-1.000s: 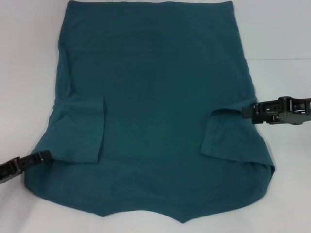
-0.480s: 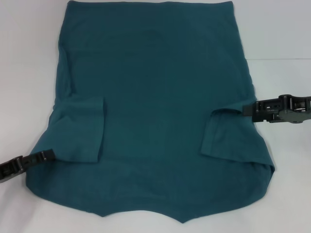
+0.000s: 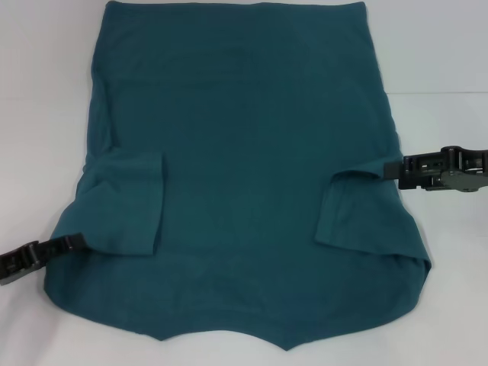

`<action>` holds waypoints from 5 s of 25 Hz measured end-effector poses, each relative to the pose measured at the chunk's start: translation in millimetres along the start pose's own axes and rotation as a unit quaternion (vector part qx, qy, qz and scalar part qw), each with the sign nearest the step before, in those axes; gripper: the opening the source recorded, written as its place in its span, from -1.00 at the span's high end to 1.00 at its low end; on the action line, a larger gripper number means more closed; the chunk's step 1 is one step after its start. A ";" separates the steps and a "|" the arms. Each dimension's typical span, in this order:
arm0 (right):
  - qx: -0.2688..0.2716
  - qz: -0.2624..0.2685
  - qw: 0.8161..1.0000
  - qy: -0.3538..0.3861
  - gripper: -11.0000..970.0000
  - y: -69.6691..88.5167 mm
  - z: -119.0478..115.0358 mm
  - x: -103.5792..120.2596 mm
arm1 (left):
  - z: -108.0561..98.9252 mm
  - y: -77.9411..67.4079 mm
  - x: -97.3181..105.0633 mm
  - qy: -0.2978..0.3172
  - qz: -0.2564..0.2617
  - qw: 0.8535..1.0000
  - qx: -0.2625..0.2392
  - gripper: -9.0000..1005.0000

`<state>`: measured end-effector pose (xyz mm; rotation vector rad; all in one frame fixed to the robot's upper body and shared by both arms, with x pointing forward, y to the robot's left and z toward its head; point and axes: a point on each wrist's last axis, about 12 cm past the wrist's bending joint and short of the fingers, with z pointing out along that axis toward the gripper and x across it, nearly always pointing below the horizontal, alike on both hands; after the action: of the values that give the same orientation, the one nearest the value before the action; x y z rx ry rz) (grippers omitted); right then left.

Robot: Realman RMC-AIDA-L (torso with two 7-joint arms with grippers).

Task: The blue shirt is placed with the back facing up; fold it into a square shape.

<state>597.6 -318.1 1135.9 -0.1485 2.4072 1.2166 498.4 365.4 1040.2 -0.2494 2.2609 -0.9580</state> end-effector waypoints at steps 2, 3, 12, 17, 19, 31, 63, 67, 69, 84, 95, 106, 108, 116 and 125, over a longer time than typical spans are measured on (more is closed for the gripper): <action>0.000 0.001 1.000 -0.002 -0.24 -0.5 -0.8 0.2 | -0.6 0.5 -0.8 -0.003 -0.005 1.000 -0.001 -0.41; 0.000 0.001 1.000 -0.002 -0.24 -0.8 -1.2 0.6 | -1.2 0.9 -1.2 -0.004 -0.006 1.000 -0.002 -0.38; 0.001 0.001 1.000 -0.003 -0.24 -2.9 -3.8 2.7 | -0.8 1.9 -2.3 -0.005 -0.009 1.000 -0.008 0.10; 0.001 0.002 1.000 -0.002 -0.24 -3.4 -4.4 3.4 | 0.4 1.1 -2.6 -0.005 -0.008 1.000 -0.007 0.49; 0.001 0.002 1.000 -0.001 -0.24 -3.6 -4.4 3.9 | 0.5 1.0 -2.9 -0.005 -0.008 1.000 -0.007 0.64; 0.010 0.005 1.000 0.025 -0.24 -14.5 -29.5 17.4 | -1.2 -17.5 -16.3 0.006 -0.018 0.998 0.058 0.94; 0.125 -0.010 0.987 0.096 -0.10 -34.7 -9.7 33.0 | 5.9 -19.9 -24.0 -0.004 -0.025 0.998 0.053 0.94; 0.133 -0.019 0.986 0.101 -0.08 -34.8 -6.2 32.5 | 6.1 -19.8 -23.9 -0.005 -0.026 0.998 0.053 0.94; 0.136 -0.023 0.985 0.102 -0.07 -34.6 -4.2 32.1 | 7.4 -20.1 -23.6 -0.005 -0.027 0.998 0.053 0.94; 0.140 -0.049 0.981 0.125 0.00 -25.5 25.7 32.2 | 8.5 -19.3 -23.1 -0.006 -0.030 0.998 0.050 0.94; 0.118 -0.064 0.980 0.148 0.06 -10.6 44.9 31.2 | 8.3 -19.9 -24.3 -0.011 -0.031 0.998 0.054 0.94; 0.110 -0.077 0.977 0.163 0.12 -8.4 44.9 33.6 | 8.2 -20.2 -24.8 -0.013 -0.031 0.998 0.055 0.93; 0.111 -0.077 0.977 0.163 0.22 -8.8 44.5 33.8 | 8.2 -20.2 -24.8 -0.013 -0.031 0.998 0.055 0.94; 0.110 -0.073 0.978 0.160 0.82 -10.1 40.4 34.4 | 8.5 -21.7 -24.5 -0.014 -0.030 0.998 0.061 0.94; 0.085 -0.062 0.981 0.162 0.92 -7.1 19.9 34.5 | -2.3 -26.8 -25.4 0.009 -0.015 0.996 0.087 0.94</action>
<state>575.2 -303.3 1105.6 -0.4688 2.7201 0.9885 514.2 358.0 1072.8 -0.1982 2.1792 -1.1708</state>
